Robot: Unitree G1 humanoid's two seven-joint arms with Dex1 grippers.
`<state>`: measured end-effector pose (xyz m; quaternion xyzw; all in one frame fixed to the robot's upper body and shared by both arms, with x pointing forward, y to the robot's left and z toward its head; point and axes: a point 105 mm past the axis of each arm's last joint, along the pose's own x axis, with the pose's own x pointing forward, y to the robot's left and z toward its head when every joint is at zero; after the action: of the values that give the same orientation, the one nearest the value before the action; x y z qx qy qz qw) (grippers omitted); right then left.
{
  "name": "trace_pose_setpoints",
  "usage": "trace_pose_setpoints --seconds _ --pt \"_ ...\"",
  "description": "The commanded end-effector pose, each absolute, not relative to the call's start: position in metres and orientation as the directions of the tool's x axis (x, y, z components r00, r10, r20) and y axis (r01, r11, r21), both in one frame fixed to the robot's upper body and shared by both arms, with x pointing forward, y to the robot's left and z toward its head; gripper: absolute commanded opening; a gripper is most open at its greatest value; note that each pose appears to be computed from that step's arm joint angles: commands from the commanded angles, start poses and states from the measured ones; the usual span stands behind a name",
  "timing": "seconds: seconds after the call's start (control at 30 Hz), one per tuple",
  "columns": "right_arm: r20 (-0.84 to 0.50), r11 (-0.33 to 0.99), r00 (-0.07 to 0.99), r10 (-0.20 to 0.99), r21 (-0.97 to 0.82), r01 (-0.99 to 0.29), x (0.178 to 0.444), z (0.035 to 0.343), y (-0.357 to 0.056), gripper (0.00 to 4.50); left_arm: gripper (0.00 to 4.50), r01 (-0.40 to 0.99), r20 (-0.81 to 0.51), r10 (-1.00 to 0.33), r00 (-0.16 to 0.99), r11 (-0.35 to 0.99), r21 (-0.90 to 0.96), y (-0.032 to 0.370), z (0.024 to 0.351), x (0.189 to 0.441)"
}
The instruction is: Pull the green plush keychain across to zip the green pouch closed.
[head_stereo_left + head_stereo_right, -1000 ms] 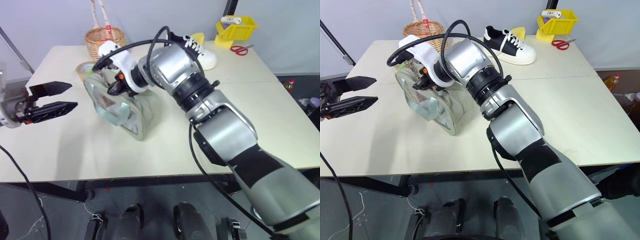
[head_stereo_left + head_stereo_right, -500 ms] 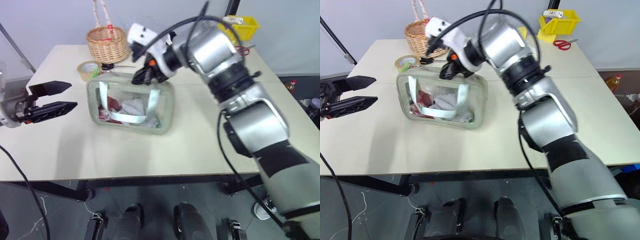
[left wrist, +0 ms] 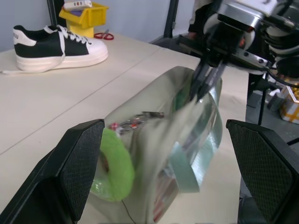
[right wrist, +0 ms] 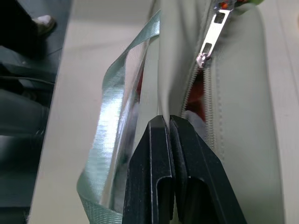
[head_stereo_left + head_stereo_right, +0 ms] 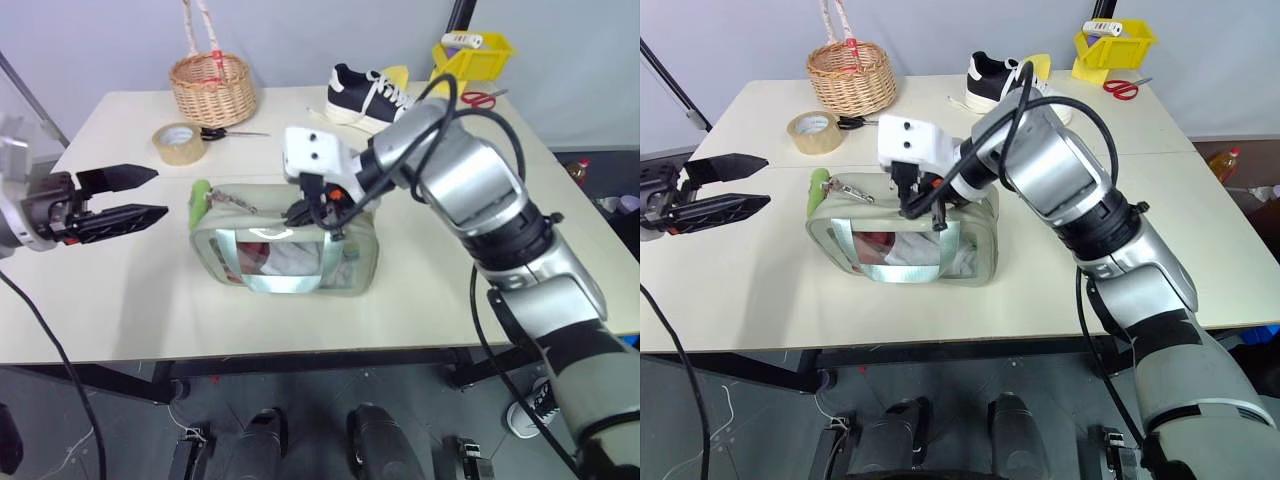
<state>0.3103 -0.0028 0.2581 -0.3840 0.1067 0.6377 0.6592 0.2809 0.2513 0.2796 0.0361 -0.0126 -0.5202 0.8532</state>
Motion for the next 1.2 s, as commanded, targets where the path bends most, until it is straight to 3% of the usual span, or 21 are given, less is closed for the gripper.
trace_pose_setpoints --seconds 0.03,0.53,0.9,1.0,1.2 --pt "-0.613 -0.152 0.146 0.776 -0.406 -0.901 0.300 0.268 -0.005 0.05 4.50 0.886 -0.017 -0.891 0.454 0.449 0.116 0.251 0.288 0.280" --pt "-0.579 -0.117 0.161 0.800 -0.413 -0.903 0.312 0.273 -0.014 0.05 4.50 0.896 -0.023 -0.900 0.434 0.430 0.110 0.247 0.286 0.284" --pt "-0.573 -0.163 0.124 0.810 -0.423 -0.891 0.308 0.271 -0.019 0.05 4.50 0.900 -0.020 -0.904 0.428 0.424 0.106 0.245 0.285 0.284" --pt "-0.572 -0.151 0.133 0.809 -0.421 -0.894 0.308 0.270 -0.021 0.90 4.50 0.901 -0.020 -0.905 0.425 0.420 0.105 0.244 0.284 0.285" --pt "-0.537 -0.103 0.175 0.825 -0.448 -0.888 0.306 0.284 -0.030 3.84 4.50 0.906 -0.020 -0.909 0.416 0.412 0.102 0.241 0.284 0.285"
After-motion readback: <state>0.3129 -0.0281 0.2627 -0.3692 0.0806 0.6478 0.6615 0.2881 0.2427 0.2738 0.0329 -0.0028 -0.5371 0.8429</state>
